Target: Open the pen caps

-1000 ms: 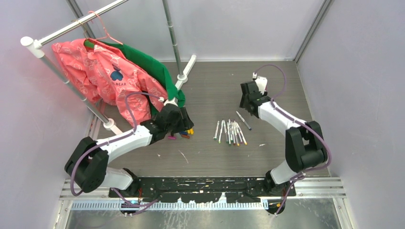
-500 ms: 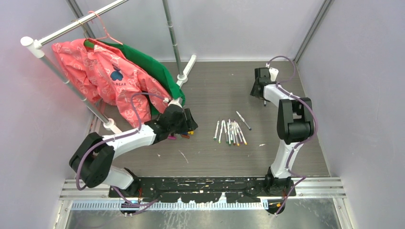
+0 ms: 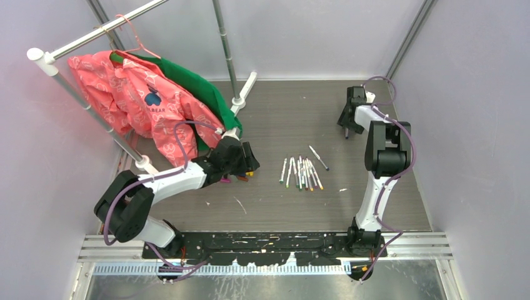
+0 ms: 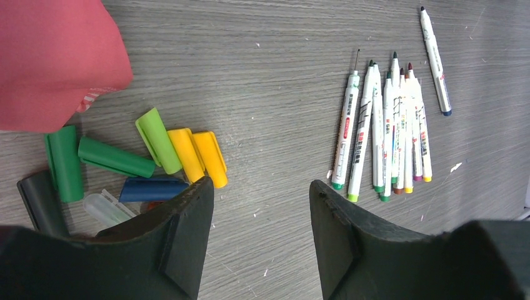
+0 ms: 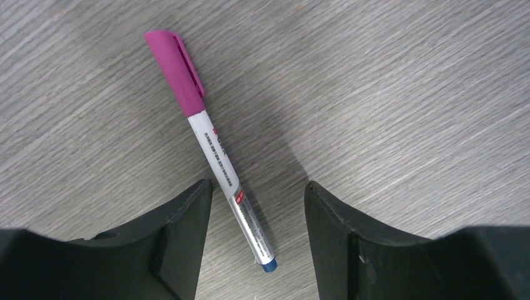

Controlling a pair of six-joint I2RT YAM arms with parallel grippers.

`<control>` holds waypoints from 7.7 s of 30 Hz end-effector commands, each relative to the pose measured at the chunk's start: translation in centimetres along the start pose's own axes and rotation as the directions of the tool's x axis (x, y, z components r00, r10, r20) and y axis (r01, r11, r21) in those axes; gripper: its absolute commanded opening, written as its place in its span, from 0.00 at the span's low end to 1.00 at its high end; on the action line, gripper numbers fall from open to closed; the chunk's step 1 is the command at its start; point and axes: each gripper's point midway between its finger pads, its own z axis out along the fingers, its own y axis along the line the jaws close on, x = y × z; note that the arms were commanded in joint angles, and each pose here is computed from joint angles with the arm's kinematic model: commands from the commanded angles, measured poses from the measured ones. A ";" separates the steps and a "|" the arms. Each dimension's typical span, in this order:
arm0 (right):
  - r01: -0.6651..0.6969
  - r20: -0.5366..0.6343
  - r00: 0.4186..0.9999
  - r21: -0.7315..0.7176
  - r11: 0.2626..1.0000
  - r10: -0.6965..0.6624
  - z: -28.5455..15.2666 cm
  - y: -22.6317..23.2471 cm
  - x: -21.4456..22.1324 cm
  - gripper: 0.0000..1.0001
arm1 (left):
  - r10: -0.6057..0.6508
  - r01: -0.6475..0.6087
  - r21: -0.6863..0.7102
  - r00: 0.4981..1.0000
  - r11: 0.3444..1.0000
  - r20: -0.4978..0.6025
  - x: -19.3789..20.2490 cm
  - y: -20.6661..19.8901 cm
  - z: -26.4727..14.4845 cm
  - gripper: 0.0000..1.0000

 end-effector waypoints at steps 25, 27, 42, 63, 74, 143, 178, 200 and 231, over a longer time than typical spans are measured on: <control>0.057 -0.067 0.996 -0.140 0.989 -0.066 -6.0 3.1 4.6 0.01 | -0.066 0.050 0.118 0.989 0.992 0.132 -3.1 -2.4 -5.6 0.58; 0.105 -0.023 0.994 -0.156 0.982 -0.110 -7.4 4.2 4.7 0.01 | -0.069 0.053 0.120 0.989 0.991 0.130 -3.1 -2.4 -5.8 0.58; 0.311 0.225 0.946 -0.422 0.851 -0.234 -21.1 9.3 8.8 0.01 | -0.106 0.080 0.168 0.983 0.983 0.152 -4.7 -4.2 -7.5 0.62; 0.404 0.267 0.908 -0.761 0.508 -0.322 -32.9 15.3 20.3 0.01 | -0.275 0.237 0.399 0.960 0.886 0.042 -6.0 -10.8 -5.2 0.67; 0.445 0.297 0.883 -0.775 0.450 -0.363 -34.6 17.0 23.3 0.01 | -0.297 0.254 0.390 0.954 0.885 0.052 -6.4 -10.8 -4.3 0.66; 0.496 0.296 0.856 -0.701 0.512 -0.424 -30.4 13.5 27.1 0.01 | -0.302 0.233 0.313 0.933 0.921 0.195 -9.6 -6.6 -2.6 0.00; 0.388 0.305 0.914 -0.467 0.795 -0.267 -25.4 11.5 20.1 0.02 | -0.035 0.044 -0.150 0.997 0.988 0.063 -2.3 4.3 -3.0 0.06; 0.351 0.204 0.935 -0.438 0.828 -0.289 -20.6 13.8 20.6 0.14 | -0.034 0.043 -0.250 0.999 0.967 0.037 -0.4 6.7 -1.4 0.32; 0.279 0.478 0.871 -0.292 0.915 -0.113 -27.9 6.1 10.3 0.81 | 0.079 0.007 -0.222 0.923 0.975 0.376 -7.9 4.3 -13.5 0.99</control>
